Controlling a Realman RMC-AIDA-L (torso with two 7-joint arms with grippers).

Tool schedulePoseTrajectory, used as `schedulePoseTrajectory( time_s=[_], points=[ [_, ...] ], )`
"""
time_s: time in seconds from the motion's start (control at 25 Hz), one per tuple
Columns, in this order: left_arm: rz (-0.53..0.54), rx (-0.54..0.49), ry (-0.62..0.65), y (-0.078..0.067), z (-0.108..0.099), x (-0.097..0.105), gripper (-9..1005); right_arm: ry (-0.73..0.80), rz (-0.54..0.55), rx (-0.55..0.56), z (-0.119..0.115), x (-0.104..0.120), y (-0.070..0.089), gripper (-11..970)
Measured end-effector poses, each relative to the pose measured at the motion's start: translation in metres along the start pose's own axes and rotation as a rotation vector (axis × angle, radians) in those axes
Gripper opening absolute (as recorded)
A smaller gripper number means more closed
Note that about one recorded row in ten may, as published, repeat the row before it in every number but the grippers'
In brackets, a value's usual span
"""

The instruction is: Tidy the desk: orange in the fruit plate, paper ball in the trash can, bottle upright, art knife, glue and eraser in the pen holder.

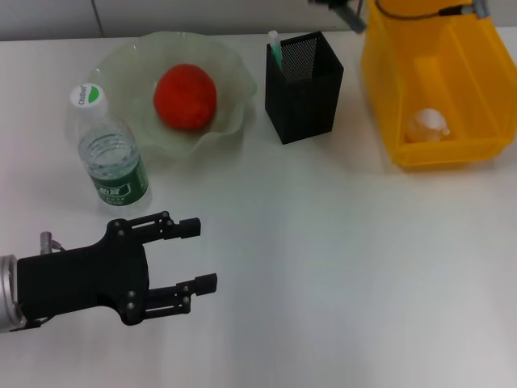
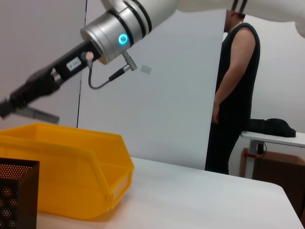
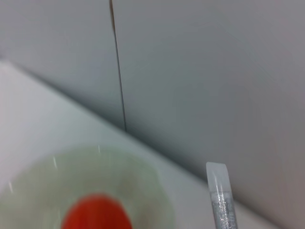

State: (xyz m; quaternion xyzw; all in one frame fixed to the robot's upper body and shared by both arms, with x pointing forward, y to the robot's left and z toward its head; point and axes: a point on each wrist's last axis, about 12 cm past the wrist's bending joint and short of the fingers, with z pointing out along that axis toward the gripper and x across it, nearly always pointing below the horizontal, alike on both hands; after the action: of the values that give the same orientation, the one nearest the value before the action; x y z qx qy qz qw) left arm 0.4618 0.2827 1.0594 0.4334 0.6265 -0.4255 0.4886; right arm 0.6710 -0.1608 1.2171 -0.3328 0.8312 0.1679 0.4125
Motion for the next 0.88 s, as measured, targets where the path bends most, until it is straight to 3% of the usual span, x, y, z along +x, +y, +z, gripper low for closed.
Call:
schedulePoseTrajectory(
  time_s=[0.04, 0.2, 0.24, 0.28, 0.32, 0.36, 0.44, 0.48, 0.52, 0.64, 0.88],
  points=[
    [0.000, 0.000, 0.000, 0.000, 0.000, 0.000, 728, -0.088, -0.012, -0.006, -0.004, 0.007, -0.002, 150],
    [-0.001, -0.001, 0.000, 0.000, 0.000, 0.000, 728, -0.190, -0.032, -0.009, 0.000, 0.026, -0.003, 153],
    [-0.001, -0.001, 0.000, 0.000, 0.000, 0.000, 728, -0.238, -0.057, -0.006, 0.006, 0.044, -0.001, 154],
    [-0.001, -0.001, 0.000, 0.000, 0.000, 0.000, 728, -0.238, -0.057, -0.006, 0.006, 0.044, -0.001, 155],
    [-0.001, -0.001, 0.000, 0.000, 0.000, 0.000, 728, -0.278, -0.084, -0.012, 0.014, 0.064, 0.002, 155],
    [-0.001, -0.002, 0.000, 0.000, 0.000, 0.000, 728, -0.278, -0.084, -0.012, 0.014, 0.064, 0.002, 156],
    [-0.003, -0.002, 0.000, -0.001, -0.001, 0.001, 728, -0.318, -0.102, -0.021, 0.028, 0.093, 0.008, 158],
    [-0.003, -0.002, 0.000, -0.001, -0.001, 0.001, 728, -0.318, -0.102, -0.021, 0.028, 0.093, 0.008, 158],
    [-0.003, -0.002, 0.000, -0.001, -0.001, 0.001, 728, -0.324, -0.122, -0.018, 0.035, 0.109, 0.010, 159],
    [-0.004, -0.002, 0.000, -0.001, -0.001, 0.001, 727, -0.325, -0.132, -0.012, 0.044, 0.128, 0.013, 162],
    [0.002, 0.003, -0.001, 0.001, 0.001, -0.001, 727, -0.325, -0.142, -0.012, 0.049, 0.134, 0.018, 166]
  ],
)
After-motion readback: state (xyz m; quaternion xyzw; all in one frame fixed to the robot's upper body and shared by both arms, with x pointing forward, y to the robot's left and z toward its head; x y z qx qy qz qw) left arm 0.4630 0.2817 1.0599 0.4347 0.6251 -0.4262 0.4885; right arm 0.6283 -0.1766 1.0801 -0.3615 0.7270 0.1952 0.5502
